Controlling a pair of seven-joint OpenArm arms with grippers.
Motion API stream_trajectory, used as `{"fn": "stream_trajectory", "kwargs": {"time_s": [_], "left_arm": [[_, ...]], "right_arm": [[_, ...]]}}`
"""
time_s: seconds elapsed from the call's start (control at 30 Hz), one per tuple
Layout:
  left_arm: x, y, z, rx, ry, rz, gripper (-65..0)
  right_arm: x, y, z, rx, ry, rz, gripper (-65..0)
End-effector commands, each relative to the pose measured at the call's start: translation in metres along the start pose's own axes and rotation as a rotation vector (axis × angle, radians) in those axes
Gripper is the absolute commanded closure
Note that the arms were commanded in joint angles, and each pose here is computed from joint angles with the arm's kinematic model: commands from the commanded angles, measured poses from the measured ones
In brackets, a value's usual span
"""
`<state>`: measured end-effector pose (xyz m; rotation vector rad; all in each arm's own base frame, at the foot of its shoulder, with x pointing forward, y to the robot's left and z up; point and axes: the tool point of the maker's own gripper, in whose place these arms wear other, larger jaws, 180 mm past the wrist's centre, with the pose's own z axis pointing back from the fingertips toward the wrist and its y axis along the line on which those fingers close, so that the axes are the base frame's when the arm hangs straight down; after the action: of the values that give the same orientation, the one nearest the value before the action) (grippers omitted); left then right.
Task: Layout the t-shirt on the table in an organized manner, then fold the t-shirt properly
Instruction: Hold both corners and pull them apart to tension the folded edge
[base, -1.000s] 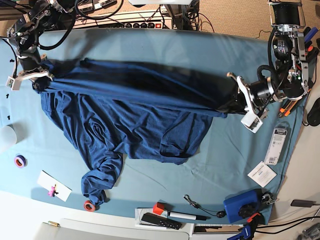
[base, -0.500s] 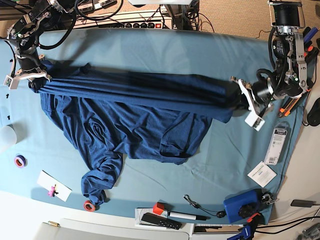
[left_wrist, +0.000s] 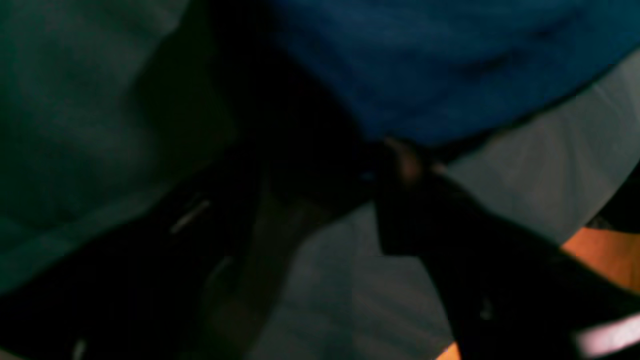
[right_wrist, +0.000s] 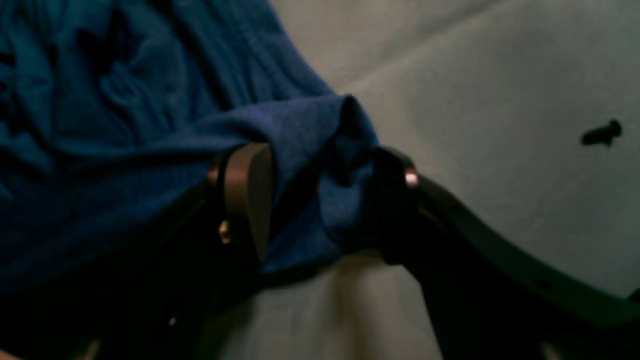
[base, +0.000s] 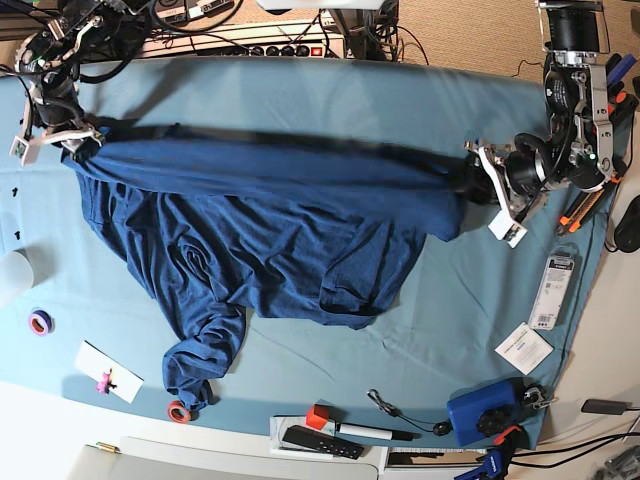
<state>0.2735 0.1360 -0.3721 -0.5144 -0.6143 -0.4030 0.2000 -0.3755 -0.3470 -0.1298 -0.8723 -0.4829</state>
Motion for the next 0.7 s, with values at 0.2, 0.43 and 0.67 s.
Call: {"fn": "stream_trajectory", "kwargs": {"time_s": [0.2, 0.43, 0.67], "left_arm": [[0.029, 0.007, 0.007, 0.025, -0.129, 0.026, -36.9], [0.03, 0.002, 0.005, 0.011, -0.139, 0.032, -36.9], [0.033, -0.009, -0.002, -0.019, -0.159, 0.053, -36.9]], "right_arm": [[0.057, -0.029, 0.015, -0.06, -0.198, -0.032, -31.7], [0.062, -0.054, 0.035, -0.06, -0.248, -0.167, -31.7], [0.028, -0.062, 0.023, -0.026, -0.174, -0.32, -31.7]]}}
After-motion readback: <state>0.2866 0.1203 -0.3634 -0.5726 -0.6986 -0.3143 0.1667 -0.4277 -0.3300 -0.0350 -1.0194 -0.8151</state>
